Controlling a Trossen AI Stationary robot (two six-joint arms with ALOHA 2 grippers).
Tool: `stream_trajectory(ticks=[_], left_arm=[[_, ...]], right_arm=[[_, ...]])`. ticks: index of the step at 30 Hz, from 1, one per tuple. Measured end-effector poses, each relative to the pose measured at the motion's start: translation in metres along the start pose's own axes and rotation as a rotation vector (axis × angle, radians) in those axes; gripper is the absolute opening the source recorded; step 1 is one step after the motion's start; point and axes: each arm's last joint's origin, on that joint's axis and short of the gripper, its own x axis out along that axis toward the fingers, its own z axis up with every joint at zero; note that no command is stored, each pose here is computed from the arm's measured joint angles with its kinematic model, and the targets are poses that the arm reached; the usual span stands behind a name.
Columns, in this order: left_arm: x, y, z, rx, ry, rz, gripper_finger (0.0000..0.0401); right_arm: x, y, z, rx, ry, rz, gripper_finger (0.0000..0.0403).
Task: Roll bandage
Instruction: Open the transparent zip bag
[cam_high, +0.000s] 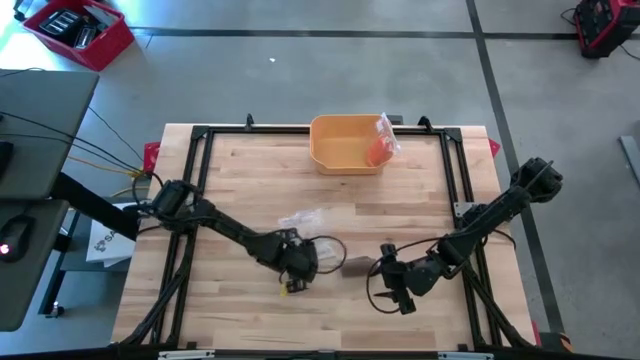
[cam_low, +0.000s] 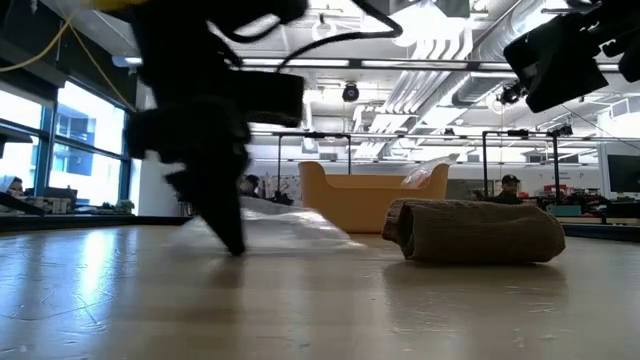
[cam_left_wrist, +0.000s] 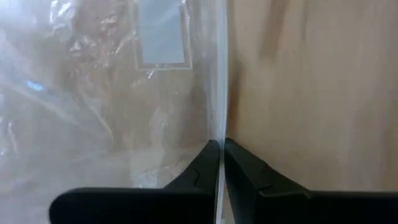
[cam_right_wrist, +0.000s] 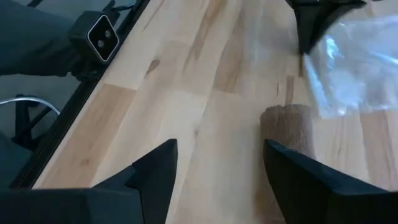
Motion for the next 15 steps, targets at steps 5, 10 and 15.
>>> stream_trajectory(ticks=[5, 10, 15], left_arm=[[-0.044, -0.021, -0.010, -0.163, -0.063, -0.130, 0.0003], [-0.082, -0.031, -0.014, -0.287, -0.161, -0.247, 0.0003], [-0.112, -0.038, -0.006, -0.287, -0.325, -0.366, 0.0001]], right_arm=[[0.001, -0.003, 0.008, -0.057, -0.072, -0.001, 0.0229], [-0.001, -0.004, 0.031, -0.280, -0.295, 0.034, 0.0229], [0.002, -0.006, 0.042, -0.469, -0.419, -0.007, 0.0229]])
